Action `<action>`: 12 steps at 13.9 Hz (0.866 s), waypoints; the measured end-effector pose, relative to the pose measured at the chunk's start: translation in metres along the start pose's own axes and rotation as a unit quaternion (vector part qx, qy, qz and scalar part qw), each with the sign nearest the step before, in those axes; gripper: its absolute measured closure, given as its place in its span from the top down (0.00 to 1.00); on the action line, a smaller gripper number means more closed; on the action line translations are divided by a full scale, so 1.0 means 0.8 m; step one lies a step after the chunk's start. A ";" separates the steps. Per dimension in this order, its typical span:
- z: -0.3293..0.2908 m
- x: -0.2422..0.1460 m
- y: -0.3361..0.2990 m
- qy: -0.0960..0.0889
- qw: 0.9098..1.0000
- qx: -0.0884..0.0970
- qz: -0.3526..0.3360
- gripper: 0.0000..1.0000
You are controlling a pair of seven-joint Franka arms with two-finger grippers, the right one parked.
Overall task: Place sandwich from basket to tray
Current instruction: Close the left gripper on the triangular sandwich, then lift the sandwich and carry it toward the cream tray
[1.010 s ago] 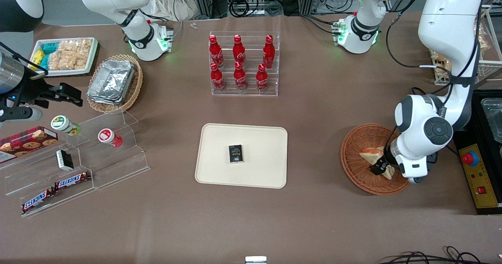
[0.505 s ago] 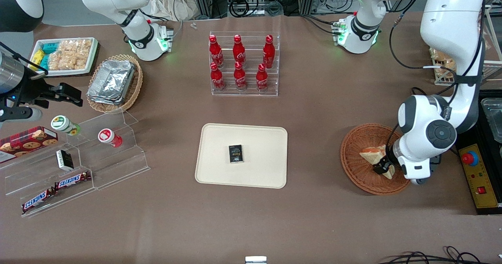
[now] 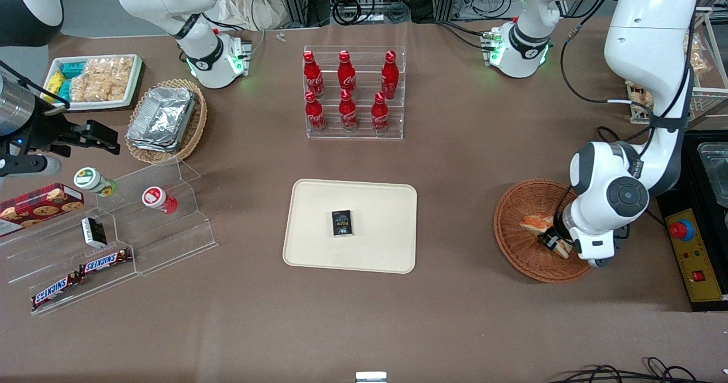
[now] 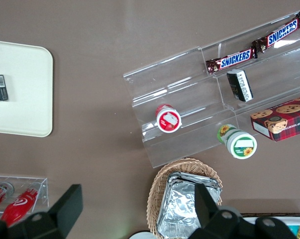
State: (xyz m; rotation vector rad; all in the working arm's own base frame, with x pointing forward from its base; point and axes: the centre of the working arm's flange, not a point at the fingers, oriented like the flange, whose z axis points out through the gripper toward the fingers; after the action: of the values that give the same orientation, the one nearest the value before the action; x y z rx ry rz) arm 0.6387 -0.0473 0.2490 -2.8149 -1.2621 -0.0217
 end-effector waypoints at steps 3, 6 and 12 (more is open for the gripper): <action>-0.011 -0.001 0.010 0.005 1.000 -0.009 0.003 0.33; -0.060 0.000 0.031 0.004 1.000 -0.006 0.010 0.28; -0.220 -0.142 0.149 0.007 0.986 -0.006 0.167 0.19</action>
State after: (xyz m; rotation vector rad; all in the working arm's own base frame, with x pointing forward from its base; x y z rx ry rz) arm 0.6538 -0.2209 0.4155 -2.9896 -0.7759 -0.0340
